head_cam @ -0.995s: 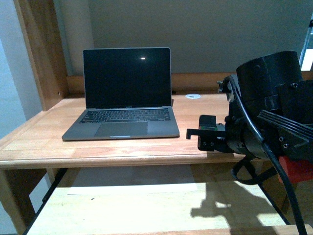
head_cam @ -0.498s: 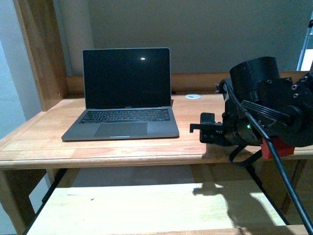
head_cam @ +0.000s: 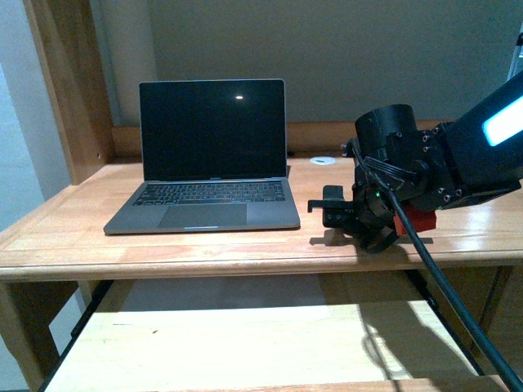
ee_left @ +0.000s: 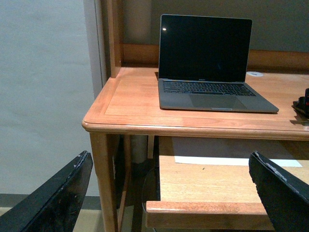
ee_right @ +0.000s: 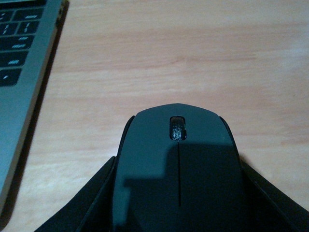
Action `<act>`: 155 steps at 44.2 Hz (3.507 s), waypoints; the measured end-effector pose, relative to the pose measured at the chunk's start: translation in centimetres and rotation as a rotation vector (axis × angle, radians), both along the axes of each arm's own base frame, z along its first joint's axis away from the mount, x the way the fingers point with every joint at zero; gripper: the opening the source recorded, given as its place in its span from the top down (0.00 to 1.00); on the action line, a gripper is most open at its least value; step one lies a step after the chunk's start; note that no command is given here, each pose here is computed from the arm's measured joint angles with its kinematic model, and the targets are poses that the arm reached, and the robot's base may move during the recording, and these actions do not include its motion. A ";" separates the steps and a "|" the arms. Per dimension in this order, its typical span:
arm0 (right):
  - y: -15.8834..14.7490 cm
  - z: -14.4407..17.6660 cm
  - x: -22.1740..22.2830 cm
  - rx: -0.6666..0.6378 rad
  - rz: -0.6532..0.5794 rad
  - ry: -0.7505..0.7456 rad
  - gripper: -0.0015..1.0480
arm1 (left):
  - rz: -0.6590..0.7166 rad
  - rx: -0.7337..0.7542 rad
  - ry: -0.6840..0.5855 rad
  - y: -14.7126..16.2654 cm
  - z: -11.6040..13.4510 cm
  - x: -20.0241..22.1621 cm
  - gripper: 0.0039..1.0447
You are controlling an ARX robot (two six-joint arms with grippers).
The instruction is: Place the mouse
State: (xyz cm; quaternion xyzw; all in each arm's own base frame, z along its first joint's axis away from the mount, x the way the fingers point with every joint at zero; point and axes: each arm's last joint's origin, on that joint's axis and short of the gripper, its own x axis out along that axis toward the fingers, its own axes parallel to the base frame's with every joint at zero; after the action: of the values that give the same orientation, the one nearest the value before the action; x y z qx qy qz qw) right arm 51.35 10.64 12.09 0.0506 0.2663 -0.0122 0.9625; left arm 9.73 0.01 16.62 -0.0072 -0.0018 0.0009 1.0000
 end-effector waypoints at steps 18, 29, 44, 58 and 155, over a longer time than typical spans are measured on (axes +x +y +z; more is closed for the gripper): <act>-1.5 -0.4 0.3 0.004 -0.044 -0.045 0.05 | 0.000 0.000 0.000 0.0 0.0 0.0 0.06; -1.2 3.0 -3.8 0.036 -0.020 -0.178 0.06 | 0.000 0.000 0.000 0.0 0.0 0.0 0.06; -1.6 6.7 -8.8 0.024 0.023 -0.512 0.23 | 0.000 0.000 0.000 0.0 0.0 0.0 0.06; -6.7 4.7 -18.2 -0.088 0.001 -0.563 0.69 | 0.000 0.000 0.000 0.0 0.0 0.0 0.06; -10.6 5.1 -39.2 -0.101 0.023 -0.554 0.98 | 0.000 0.000 0.000 0.0 0.0 0.0 0.06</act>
State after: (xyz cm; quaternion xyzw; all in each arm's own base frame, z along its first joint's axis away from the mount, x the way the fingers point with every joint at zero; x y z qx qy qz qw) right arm 12.15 -0.01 17.16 0.0010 -0.0075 0.0000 1.0000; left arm 9.73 0.01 16.62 -0.0072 -0.0018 0.0009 1.0000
